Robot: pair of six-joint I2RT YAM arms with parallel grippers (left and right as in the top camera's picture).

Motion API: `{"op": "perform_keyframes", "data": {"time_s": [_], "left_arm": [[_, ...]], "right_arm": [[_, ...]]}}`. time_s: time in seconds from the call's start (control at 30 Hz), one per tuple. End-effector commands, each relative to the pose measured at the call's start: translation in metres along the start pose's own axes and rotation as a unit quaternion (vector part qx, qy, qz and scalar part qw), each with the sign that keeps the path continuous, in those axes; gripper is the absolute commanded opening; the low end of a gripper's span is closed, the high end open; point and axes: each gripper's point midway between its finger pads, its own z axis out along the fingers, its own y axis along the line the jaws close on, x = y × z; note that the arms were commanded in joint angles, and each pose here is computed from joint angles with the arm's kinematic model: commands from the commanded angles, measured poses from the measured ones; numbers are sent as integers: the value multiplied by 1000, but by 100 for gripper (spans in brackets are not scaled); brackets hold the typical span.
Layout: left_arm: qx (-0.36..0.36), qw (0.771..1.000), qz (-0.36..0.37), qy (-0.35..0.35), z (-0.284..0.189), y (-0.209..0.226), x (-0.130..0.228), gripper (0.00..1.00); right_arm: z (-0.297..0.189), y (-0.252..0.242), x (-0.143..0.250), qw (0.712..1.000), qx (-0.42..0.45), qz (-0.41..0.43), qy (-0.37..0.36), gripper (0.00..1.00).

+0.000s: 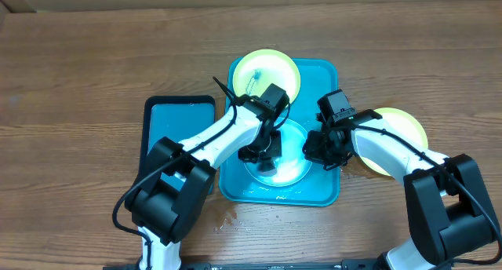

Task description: Clean dirty plates on tray and stack at the side

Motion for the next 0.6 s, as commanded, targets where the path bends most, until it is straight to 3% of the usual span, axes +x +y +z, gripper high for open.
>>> {"op": "perform_keyframes", "data": {"time_s": [0.0,0.13,0.27,0.43,0.57], "left_arm": [[-183,979,-2,-86,0,68,-21,4],[-260,956,4,-135,-14,93,-35,4],[-292,942,0,-163,-24,106,-46,4],[-274,948,-11,-159,-21,105,-49,4],[-215,966,-20,-145,-10,87,-50,4]], "right_arm": [[9,-14,2,999,32,9,4,4],[9,-14,2,999,32,9,4,4],[9,-14,2,999,32,9,4,4],[9,-14,2,999,32,9,4,4],[9,-14,2,999,32,9,5,4]]}}
